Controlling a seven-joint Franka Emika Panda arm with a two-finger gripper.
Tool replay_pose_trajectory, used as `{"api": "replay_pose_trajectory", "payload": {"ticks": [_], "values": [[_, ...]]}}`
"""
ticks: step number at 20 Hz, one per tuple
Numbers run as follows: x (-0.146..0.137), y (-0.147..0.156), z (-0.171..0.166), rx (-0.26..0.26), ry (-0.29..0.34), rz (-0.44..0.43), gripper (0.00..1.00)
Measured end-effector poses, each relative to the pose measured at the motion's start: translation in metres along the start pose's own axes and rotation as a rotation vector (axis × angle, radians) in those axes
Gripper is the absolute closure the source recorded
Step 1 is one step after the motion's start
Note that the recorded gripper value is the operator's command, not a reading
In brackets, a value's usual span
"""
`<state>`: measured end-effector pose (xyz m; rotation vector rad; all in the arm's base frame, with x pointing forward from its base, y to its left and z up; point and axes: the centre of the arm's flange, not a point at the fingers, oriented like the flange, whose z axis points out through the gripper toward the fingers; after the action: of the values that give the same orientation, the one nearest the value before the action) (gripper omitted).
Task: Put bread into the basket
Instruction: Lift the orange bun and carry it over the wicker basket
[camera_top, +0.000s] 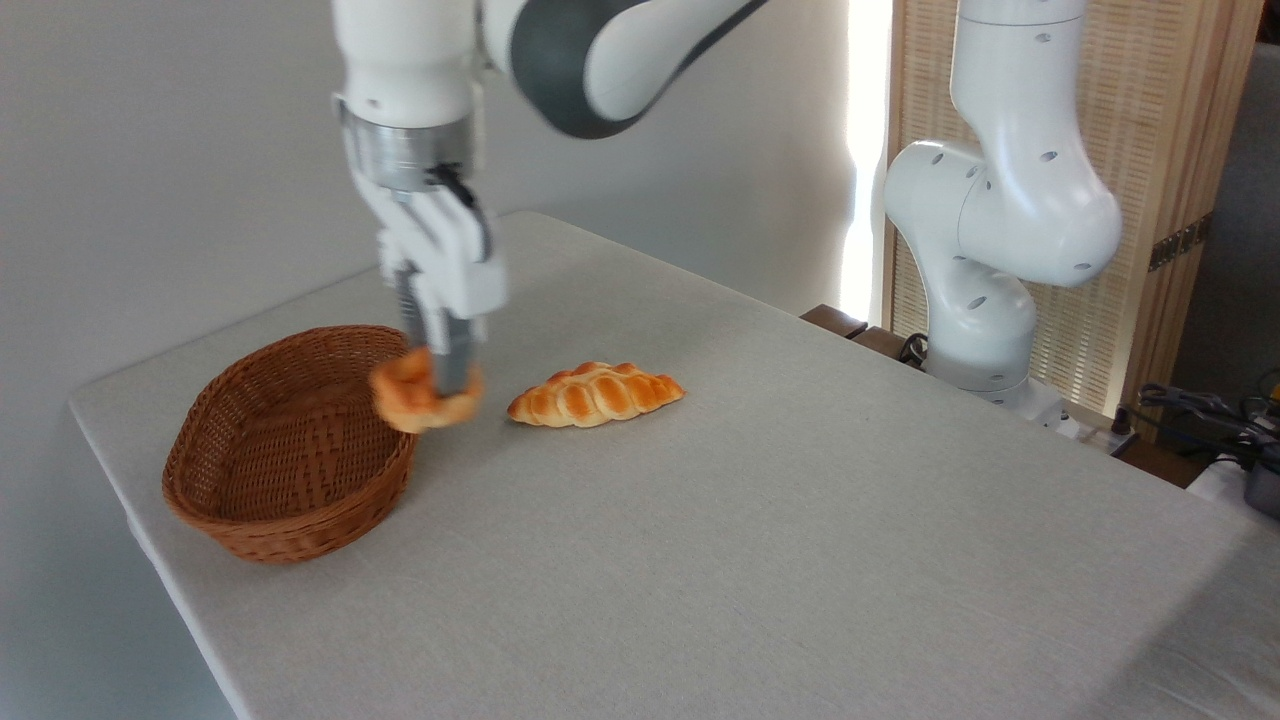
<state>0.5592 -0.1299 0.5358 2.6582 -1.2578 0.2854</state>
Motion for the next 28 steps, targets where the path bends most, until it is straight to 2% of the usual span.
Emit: {"api": "replay_pose_trajectory", "payload": {"ticks": [2,4,6,7,8,9,11,17,22,28], "values": [[0.027,0.001,0.016,0.025,0.066,-0.036,0.72],[0.061,0.006,0.052,0.053,0.151,-0.112,0.64],[0.079,0.012,0.080,0.054,0.198,-0.155,0.44],[0.084,0.014,0.090,0.051,0.207,-0.163,0.25],[0.089,0.015,0.103,0.045,0.214,-0.171,0.15],[0.090,0.015,0.108,0.042,0.216,-0.174,0.00],[0.090,0.010,0.116,0.038,0.211,-0.180,0.00],[0.085,-0.001,0.109,0.065,0.210,-0.180,0.00],[0.085,-0.004,0.107,0.093,0.195,-0.155,0.00],[0.084,-0.004,0.107,0.099,0.187,-0.147,0.00]]}}
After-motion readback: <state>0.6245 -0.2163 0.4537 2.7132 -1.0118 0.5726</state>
